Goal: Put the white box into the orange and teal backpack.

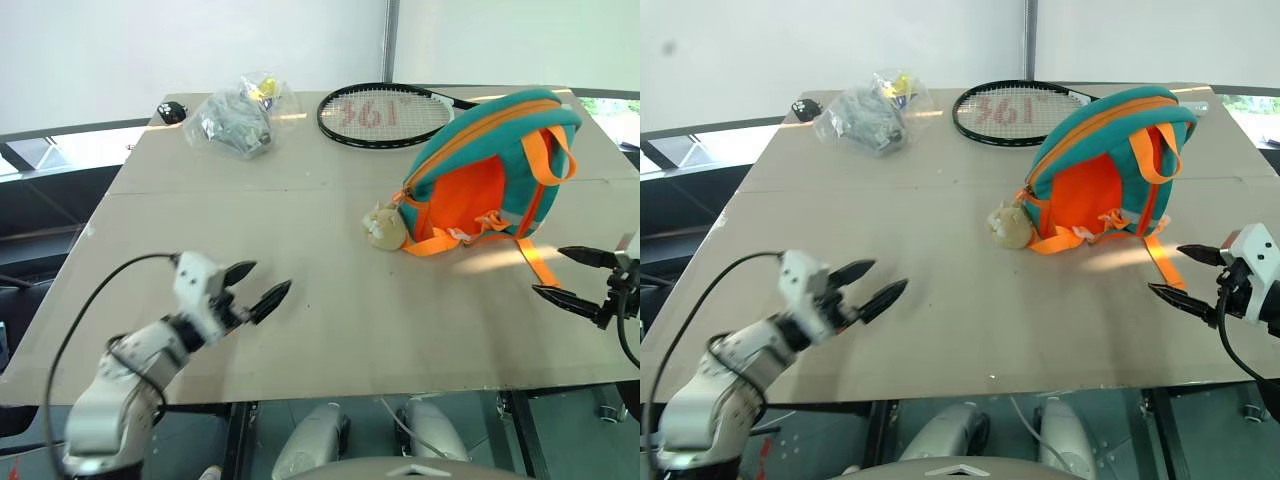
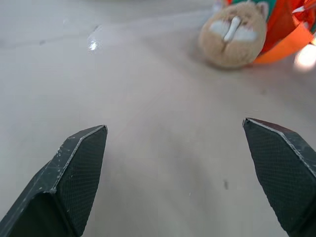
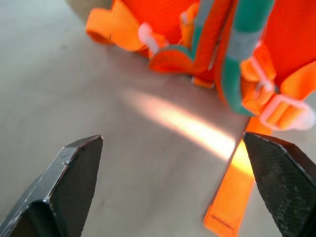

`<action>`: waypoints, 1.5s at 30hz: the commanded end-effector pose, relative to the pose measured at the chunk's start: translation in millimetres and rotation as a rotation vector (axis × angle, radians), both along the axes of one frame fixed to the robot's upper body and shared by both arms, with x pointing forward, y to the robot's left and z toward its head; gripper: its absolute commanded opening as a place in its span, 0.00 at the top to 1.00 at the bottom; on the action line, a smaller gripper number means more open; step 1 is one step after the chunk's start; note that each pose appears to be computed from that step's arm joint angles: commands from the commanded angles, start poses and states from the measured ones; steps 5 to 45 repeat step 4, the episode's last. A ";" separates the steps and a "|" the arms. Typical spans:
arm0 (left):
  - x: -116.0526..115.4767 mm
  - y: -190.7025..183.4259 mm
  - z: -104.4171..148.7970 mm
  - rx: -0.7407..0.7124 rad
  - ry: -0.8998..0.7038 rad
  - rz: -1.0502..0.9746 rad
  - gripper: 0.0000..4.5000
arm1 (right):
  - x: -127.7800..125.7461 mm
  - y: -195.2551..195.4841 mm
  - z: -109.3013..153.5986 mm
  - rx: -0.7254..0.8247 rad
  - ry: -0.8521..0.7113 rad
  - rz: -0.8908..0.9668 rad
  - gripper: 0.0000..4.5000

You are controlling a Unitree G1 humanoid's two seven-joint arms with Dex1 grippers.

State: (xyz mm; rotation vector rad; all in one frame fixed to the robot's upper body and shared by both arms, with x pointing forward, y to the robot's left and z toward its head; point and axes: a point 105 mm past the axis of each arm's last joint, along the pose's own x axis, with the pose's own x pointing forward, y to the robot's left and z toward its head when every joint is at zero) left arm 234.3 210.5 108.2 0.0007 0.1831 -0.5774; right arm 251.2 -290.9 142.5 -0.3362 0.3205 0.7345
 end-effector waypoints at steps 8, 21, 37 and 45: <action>-15.4 11.8 14.3 -0.005 -0.045 0.045 0.00 | -5.7 -24.2 -0.6 -0.077 0.002 -0.021 0.01; -15.4 11.8 14.3 -0.005 -0.045 0.045 0.00 | -5.7 -24.2 -0.6 -0.077 0.002 -0.021 0.01; -15.4 11.8 14.3 -0.005 -0.045 0.045 0.00 | -5.7 -24.2 -0.6 -0.077 0.002 -0.021 0.01; -15.4 11.8 14.3 -0.005 -0.045 0.045 0.00 | -5.7 -24.2 -0.6 -0.077 0.002 -0.021 0.01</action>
